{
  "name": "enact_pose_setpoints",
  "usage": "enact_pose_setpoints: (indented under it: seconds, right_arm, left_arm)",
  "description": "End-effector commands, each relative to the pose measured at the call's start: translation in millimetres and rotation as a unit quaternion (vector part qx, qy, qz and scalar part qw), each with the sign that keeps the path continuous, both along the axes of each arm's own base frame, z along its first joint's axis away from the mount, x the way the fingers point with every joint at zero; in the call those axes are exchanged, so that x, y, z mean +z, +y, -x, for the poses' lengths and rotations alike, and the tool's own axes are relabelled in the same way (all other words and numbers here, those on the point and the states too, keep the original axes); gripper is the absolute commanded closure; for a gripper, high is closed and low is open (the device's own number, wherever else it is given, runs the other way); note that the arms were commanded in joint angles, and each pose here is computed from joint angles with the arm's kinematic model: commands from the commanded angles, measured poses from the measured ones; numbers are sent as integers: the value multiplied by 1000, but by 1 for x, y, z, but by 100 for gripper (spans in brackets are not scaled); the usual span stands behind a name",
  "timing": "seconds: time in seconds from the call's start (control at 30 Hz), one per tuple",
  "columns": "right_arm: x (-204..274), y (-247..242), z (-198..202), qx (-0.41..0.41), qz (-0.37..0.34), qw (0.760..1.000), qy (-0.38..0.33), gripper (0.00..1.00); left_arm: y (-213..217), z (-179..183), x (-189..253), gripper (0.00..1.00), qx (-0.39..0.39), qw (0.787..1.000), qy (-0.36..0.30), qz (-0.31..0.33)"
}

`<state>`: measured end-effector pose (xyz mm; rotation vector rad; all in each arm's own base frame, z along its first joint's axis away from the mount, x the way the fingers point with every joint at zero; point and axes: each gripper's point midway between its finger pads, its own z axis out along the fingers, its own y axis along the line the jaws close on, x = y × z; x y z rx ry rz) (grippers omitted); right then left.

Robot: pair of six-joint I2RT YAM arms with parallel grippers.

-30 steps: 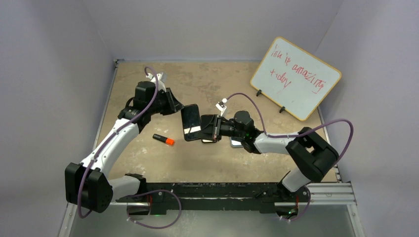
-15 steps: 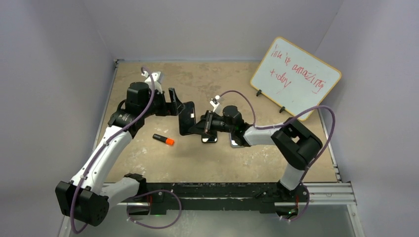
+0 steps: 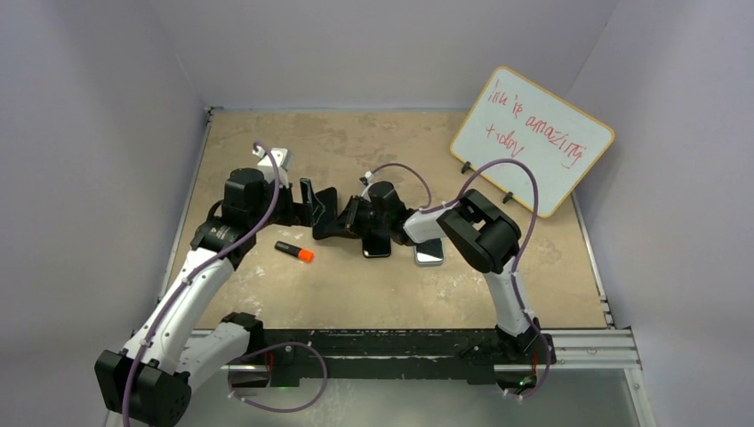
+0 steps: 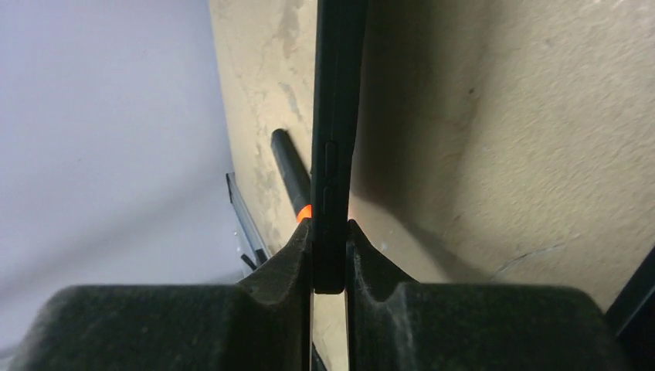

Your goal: Put the phone into the phone case

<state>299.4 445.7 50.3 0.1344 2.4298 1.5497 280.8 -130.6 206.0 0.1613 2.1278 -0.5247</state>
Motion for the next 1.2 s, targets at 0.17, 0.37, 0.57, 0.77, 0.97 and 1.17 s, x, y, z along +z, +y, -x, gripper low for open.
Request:
enact_pose_setpoints:
  seconds: [0.17, 0.37, 0.57, 0.77, 0.97, 1.17]
  right_arm:
    - [27, 6, -17, -14, 19, 999, -43, 58]
    - [34, -5, -10, -9, 39, 998, -54, 43]
    - [48, -23, 3, -10, 54, 996, -67, 20]
    - [62, -43, 16, -6, 72, 993, -97, 1]
    - [98, -65, 30, -12, 70, 987, -145, 1]
    - [132, -101, 44, -33, 80, 973, -216, 1]
  left_arm:
    - [10, -5, 17, 9, 14, 999, -46, -24]
    - [10, -5, 16, 9, 13, 998, -46, -26]
    - [16, -9, 18, 9, 36, 998, -46, -31]
    - [24, -10, 26, 7, 65, 996, -41, -32]
    - [2, 0, 48, 6, 22, 999, -33, 22]
    - [-22, 18, 66, 4, -41, 995, -47, 79]
